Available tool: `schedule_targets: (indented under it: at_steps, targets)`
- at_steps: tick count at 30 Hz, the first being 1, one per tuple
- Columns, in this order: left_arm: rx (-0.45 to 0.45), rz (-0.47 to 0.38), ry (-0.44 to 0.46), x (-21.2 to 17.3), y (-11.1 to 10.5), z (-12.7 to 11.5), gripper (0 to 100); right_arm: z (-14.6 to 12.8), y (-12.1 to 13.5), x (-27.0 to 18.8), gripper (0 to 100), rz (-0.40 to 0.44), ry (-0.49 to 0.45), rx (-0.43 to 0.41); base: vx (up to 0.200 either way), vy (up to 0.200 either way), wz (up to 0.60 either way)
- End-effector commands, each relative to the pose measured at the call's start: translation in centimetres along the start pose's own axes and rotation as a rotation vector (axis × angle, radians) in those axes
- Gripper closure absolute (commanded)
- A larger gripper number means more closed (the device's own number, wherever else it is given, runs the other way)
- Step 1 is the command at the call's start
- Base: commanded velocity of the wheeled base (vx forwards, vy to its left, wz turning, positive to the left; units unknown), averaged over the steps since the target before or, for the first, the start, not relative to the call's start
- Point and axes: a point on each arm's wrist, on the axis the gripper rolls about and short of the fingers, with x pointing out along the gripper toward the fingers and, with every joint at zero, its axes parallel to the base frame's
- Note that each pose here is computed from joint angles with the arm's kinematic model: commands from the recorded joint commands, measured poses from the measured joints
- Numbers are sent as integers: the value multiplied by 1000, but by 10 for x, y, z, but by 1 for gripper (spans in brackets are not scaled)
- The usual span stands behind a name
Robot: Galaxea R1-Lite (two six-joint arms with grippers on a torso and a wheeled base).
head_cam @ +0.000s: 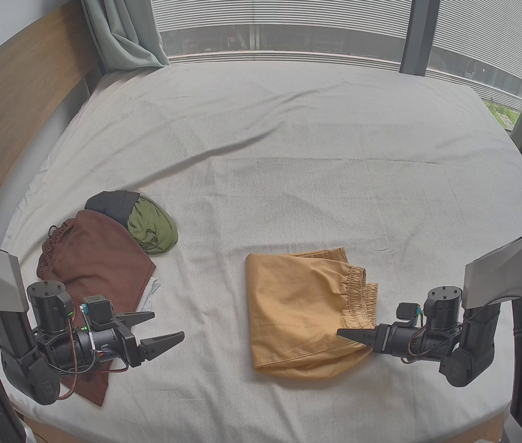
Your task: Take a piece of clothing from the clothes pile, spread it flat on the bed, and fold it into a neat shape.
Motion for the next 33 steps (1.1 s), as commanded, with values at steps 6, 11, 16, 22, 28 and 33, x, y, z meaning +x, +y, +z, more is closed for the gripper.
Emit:
schedule_targets:
  at_steps: [6,11,16,22,28,33]
  targets:
    - [3,0,1,-1,-1,0,0,0,5,5,0,20,4,-13,0,0,0]
    - [3,0,1,-1,-1,0,0,-1,5,7,0,20,5,-15,0,0,0]
    - [2,0,2,0,0,0,0,-2,5,7,0,21,8,-15,0,0,0]
    - [1,-1,4,0,-1,-1,0,-5,4,9,100,19,19,-12,0,0,0]
    - [8,1,4,-1,0,-1,0,-6,3,9,100,19,22,-11,0,0,0]
    - [16,2,0,-2,-1,0,0,-7,7,10,100,26,29,-16,0,0,0]
